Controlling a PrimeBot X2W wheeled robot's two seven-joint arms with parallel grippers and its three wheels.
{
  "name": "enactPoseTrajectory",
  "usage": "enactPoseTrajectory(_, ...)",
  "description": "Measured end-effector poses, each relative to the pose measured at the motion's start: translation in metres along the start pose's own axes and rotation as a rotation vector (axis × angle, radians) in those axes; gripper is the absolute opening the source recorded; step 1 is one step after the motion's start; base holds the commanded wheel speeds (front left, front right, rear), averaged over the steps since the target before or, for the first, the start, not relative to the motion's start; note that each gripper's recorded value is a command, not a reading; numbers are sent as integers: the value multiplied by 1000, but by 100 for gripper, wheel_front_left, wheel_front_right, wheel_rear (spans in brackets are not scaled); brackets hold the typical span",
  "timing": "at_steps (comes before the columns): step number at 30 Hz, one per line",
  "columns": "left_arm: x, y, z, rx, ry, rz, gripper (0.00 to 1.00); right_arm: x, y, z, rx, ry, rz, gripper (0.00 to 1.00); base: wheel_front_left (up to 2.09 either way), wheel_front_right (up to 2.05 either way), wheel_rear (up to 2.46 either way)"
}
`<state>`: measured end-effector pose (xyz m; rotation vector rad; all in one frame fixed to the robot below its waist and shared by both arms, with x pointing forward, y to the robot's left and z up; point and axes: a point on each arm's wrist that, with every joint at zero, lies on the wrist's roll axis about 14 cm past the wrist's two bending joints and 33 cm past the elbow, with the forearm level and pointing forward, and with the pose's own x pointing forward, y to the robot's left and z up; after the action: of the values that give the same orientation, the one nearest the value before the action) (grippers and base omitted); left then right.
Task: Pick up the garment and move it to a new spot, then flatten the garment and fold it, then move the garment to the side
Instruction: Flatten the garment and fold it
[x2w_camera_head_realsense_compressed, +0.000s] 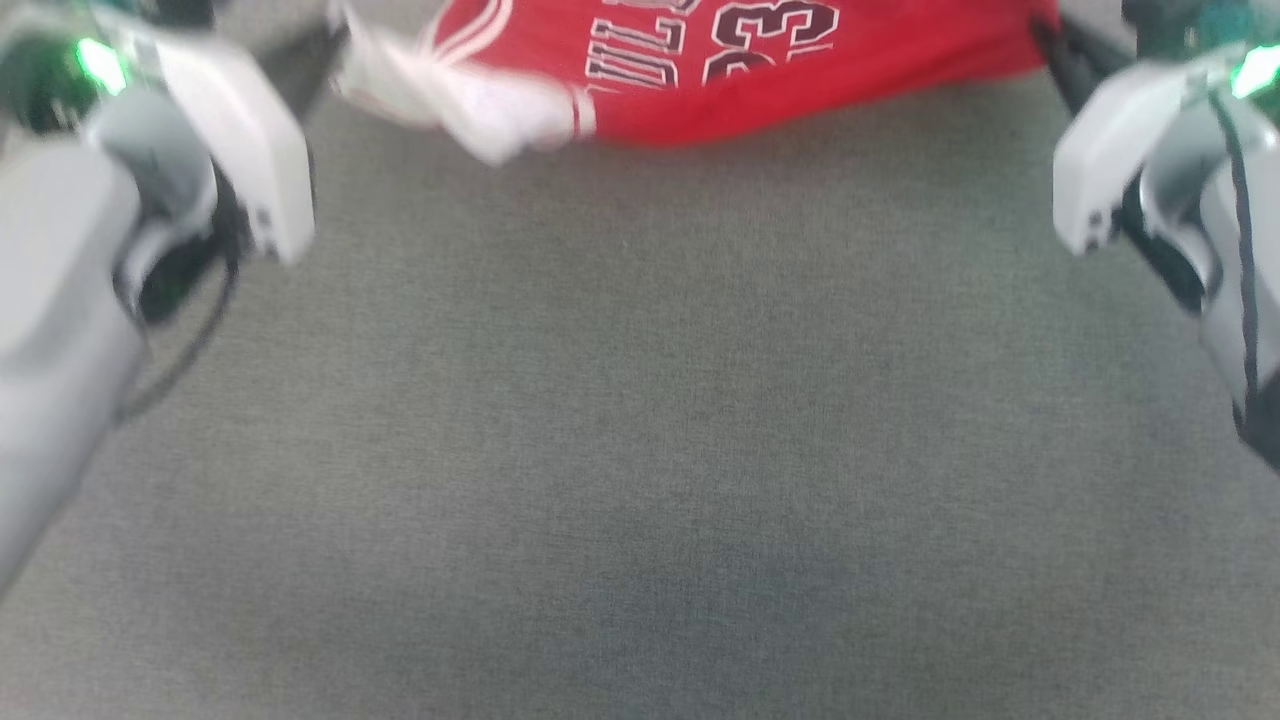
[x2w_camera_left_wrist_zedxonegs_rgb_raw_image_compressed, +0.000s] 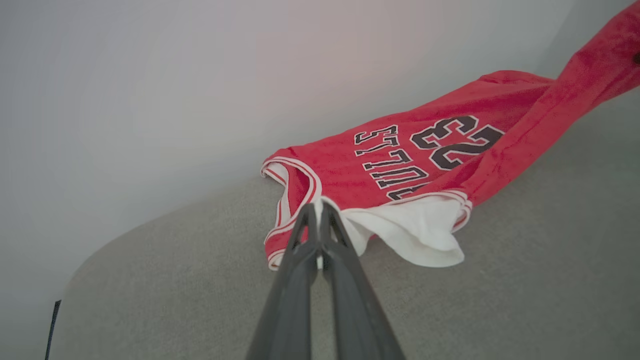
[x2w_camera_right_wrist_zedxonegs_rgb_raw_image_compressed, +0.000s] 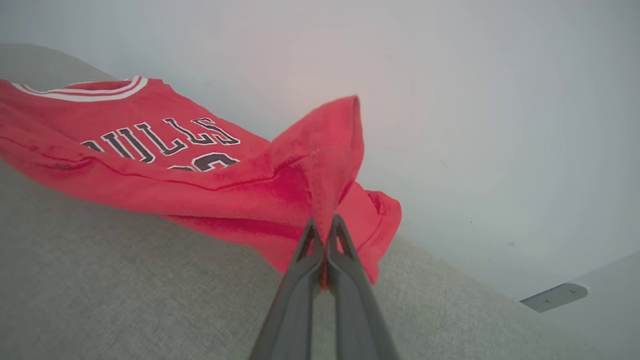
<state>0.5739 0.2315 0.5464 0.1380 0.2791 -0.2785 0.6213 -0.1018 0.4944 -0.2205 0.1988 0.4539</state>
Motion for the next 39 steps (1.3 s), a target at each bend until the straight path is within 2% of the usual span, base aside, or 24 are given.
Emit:
enactPoseTrajectory(8,-76,-36,-88,-152,218,-25,0,-60,18,-38,98,57,59,0,0,0,0)
enactPoseTrajectory(16,-137,-70,-139,-283,369,-5,0,-115,32,-90,176,157,91,0,0,0,0)
enactPoseTrajectory(27,-206,-111,-190,-448,647,30,0,-177,66,-130,254,301,167,0,0,0,0)
enactPoseTrajectory(31,-212,-110,-186,-437,652,44,0,-193,69,-134,296,315,166,0,0,0,0)
enactPoseTrajectory(34,-207,-104,-172,-394,599,50,0,-198,63,-129,323,286,135,0,0,0,0)
enactPoseTrajectory(39,-180,-77,-124,-242,437,61,0,-197,53,-114,331,223,85,0,0,0,0)
